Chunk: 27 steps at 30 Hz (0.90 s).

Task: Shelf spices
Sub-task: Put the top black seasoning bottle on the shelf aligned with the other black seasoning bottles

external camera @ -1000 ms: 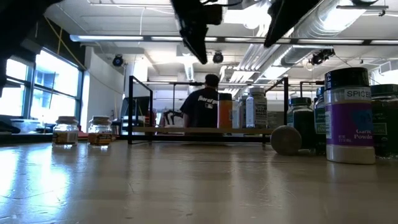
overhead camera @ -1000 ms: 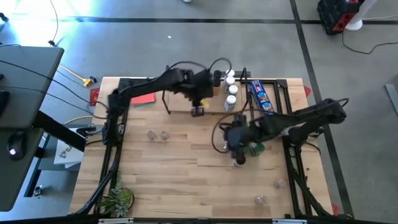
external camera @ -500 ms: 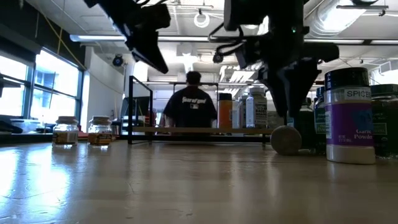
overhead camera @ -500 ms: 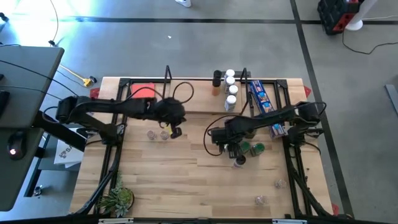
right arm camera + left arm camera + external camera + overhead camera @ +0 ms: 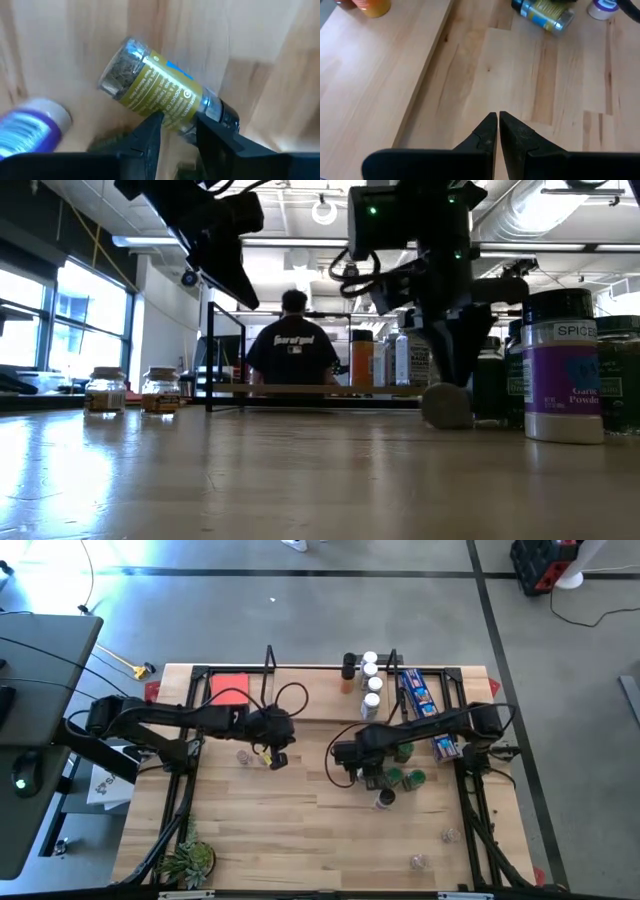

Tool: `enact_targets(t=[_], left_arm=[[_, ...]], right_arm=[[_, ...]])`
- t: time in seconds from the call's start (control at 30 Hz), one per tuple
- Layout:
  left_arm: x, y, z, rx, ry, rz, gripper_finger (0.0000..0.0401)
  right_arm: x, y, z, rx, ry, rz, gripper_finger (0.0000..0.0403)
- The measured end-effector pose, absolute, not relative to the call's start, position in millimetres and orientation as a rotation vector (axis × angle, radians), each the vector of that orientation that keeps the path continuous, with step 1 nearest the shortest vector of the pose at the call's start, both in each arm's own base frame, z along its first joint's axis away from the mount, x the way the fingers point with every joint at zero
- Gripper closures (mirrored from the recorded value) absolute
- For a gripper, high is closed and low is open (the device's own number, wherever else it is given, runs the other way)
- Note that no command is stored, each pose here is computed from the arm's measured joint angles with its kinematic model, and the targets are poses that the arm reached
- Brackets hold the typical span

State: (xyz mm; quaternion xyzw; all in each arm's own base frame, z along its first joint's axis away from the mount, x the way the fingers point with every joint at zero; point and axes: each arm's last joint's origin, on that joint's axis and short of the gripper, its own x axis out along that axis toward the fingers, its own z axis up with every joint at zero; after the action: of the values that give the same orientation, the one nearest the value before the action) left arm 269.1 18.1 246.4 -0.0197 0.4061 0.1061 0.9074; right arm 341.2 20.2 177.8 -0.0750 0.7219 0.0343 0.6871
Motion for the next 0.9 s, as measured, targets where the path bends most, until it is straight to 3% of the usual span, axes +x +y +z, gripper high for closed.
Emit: enact_targets(t=[0.23, 0.43, 0.53, 0.73, 0.9], left_arm=[[270, 10, 246, -0.037, 0.838, 0.193, 0.0386], [270, 2, 246, -0.071, 0.835, 0.184, 0.0386], [270, -4, 241, -0.091, 0.837, 0.177, 0.0386], [270, -10, 217, -0.138, 0.758, 0.134, 0.0386], [269, -11, 207, -0.221, 0.706, 0.109, 0.0386]], right_arm=[[372, 32, 195, -0.214, 1.352, 0.152, 0.0286], [378, 40, 231, -0.257, 1.226, 0.088, 0.0286], [365, 44, 241, -0.200, 1.225, 0.094, 0.0286], [344, 43, 225, -0.115, 1.299, 0.033, 0.0286], [341, 32, 213, -0.209, 1.350, 0.098, 0.0270]])
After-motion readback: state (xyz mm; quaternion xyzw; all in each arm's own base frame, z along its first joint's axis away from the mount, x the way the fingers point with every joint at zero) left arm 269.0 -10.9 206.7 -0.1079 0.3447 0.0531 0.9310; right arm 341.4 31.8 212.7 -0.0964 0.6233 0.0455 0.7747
